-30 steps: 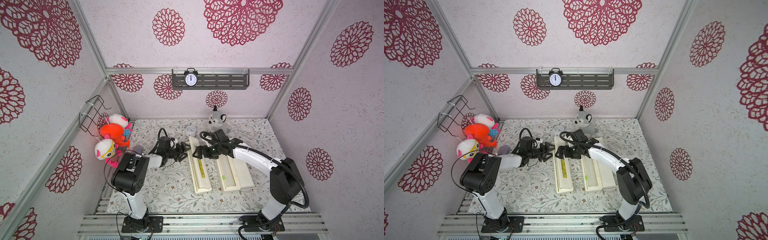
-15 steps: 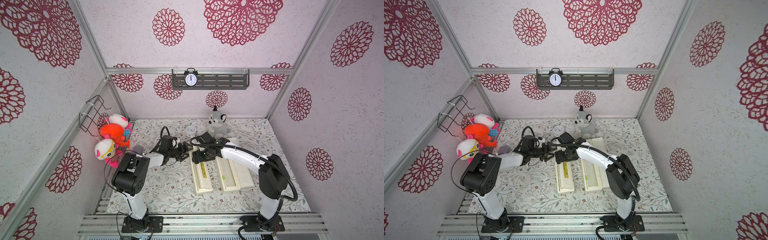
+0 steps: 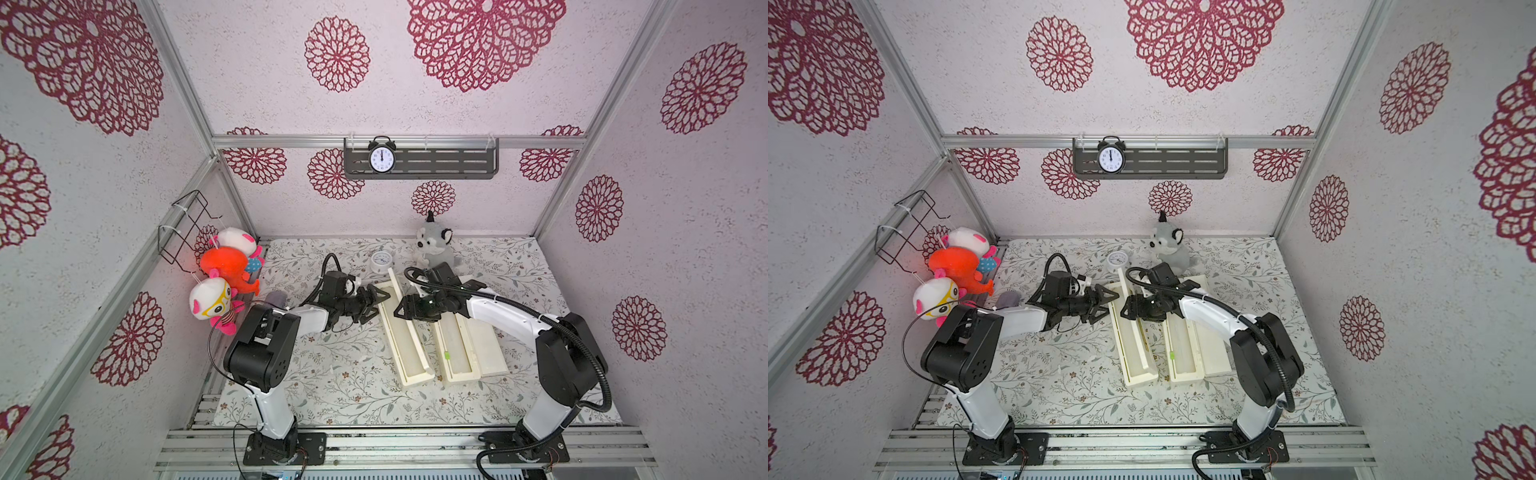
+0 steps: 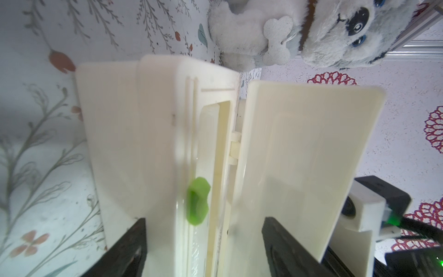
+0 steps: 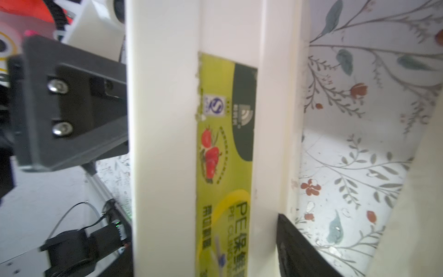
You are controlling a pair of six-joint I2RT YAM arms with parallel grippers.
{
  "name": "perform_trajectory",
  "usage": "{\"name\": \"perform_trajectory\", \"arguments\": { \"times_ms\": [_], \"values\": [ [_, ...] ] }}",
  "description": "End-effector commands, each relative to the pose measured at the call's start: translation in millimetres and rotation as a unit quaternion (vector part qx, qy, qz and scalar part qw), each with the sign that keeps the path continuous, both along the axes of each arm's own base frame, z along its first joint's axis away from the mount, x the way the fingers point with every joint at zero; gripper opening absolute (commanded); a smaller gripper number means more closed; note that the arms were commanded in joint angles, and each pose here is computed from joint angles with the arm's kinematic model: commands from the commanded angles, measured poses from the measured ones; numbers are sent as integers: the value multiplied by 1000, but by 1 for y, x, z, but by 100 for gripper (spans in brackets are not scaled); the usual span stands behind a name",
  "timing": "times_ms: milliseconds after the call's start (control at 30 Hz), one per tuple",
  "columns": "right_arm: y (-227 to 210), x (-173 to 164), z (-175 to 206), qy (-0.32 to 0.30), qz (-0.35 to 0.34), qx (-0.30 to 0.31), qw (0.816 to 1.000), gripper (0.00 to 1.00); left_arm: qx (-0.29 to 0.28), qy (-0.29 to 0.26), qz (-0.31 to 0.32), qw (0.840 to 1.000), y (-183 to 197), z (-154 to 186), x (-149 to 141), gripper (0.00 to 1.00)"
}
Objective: Put plastic wrap rolls into dispensers
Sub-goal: Open the lid of the plastic wrap cutting box.
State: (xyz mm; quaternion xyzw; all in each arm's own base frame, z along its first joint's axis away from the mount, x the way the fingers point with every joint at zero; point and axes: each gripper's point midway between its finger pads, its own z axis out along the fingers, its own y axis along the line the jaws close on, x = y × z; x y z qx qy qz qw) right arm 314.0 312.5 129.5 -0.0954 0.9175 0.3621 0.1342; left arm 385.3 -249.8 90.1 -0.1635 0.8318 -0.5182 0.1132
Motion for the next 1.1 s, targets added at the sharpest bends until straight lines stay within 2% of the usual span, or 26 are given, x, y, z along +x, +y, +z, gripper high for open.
{"name": "perform_trajectory", "arguments": {
  "times_ms": [0,267,400,533,767,1067],
  "values": [
    [21,-6,46,-1,39,128,991,71,-3,-2,-8,1000,-2,-3,-4,76],
    [-19,12,43,-7,4,108,994,72,7,15,-1,1000,3,-20,-8,73],
    [-37,17,38,-9,-5,93,996,81,15,28,2,999,4,-32,-11,72],
    [-48,23,39,-15,-12,86,996,85,24,39,2,999,4,-42,-15,72],
    [-77,32,25,-28,-40,5,999,85,34,44,8,998,9,-47,-17,70],
    [-63,14,-13,-6,-29,-43,999,84,45,44,16,998,19,-48,-7,65]
  ]
}}
